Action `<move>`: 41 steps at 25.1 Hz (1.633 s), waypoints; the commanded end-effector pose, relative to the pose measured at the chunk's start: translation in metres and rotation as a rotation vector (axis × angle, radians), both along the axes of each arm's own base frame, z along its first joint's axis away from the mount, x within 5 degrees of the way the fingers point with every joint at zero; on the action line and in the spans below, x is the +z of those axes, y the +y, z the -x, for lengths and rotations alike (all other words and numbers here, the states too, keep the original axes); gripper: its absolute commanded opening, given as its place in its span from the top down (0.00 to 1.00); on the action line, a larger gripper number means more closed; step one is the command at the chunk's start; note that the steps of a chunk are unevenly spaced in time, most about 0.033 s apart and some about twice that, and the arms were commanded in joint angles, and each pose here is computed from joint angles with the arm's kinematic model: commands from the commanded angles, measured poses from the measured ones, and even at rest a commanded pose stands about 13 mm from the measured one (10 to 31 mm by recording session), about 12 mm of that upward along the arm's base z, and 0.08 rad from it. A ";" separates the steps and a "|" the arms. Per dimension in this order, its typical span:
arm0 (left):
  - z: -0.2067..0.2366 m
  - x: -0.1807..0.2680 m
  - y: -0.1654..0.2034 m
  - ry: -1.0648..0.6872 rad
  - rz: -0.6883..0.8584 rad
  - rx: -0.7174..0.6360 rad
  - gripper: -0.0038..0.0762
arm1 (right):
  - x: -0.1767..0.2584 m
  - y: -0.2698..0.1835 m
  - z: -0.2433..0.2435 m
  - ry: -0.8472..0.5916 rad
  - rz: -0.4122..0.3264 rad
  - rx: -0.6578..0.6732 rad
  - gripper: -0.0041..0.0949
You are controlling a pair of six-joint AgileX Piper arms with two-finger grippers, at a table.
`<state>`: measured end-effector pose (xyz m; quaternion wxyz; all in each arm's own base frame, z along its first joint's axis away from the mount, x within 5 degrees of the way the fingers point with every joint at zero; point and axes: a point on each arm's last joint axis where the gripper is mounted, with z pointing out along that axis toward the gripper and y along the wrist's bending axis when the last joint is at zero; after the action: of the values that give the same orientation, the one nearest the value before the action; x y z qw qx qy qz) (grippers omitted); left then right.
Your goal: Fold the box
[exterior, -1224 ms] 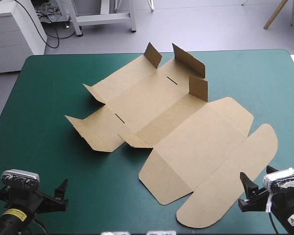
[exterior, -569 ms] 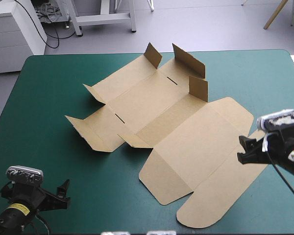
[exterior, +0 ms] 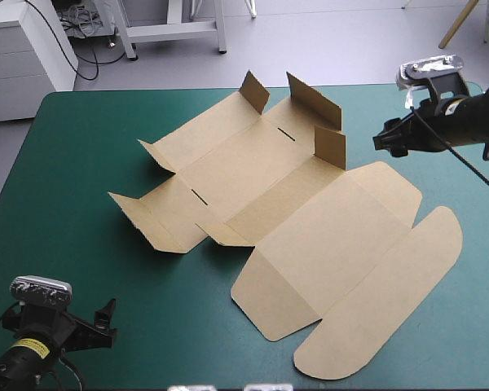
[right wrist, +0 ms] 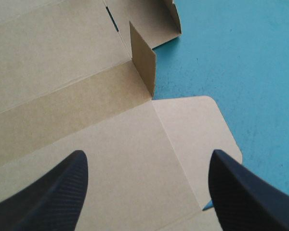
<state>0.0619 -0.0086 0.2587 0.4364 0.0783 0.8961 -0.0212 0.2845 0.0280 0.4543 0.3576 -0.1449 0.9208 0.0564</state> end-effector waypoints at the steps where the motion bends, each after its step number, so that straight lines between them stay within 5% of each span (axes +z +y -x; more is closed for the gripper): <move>1: -0.005 0.012 -0.001 -0.067 0.026 0.002 0.16 | 0.019 0.001 -0.011 -0.087 -0.038 0.001 0.31; 20: -0.005 0.013 -0.001 -0.069 0.027 0.002 0.16 | -0.076 0.060 -0.154 -0.049 0.048 0.098 0.30; 26: -0.005 0.013 -0.001 -0.069 0.027 0.002 0.16 | -0.126 0.063 -0.177 0.135 0.098 0.114 0.30; 32: -0.005 0.013 -0.001 -0.069 0.027 0.002 0.16 | -0.139 0.065 -0.183 0.151 0.081 0.117 0.34; 35: -0.005 0.013 -0.001 -0.069 0.027 0.002 0.16 | -0.137 0.069 -0.184 0.140 0.042 0.132 0.42; 41: -0.005 0.013 -0.001 -0.069 0.027 0.002 0.16 | -0.137 0.067 -0.185 0.126 0.076 0.149 0.97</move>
<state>0.0620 -0.0088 0.2587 0.4359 0.0780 0.8963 -0.0224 0.4769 0.0980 0.2736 0.2263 -0.2161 0.9475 0.0657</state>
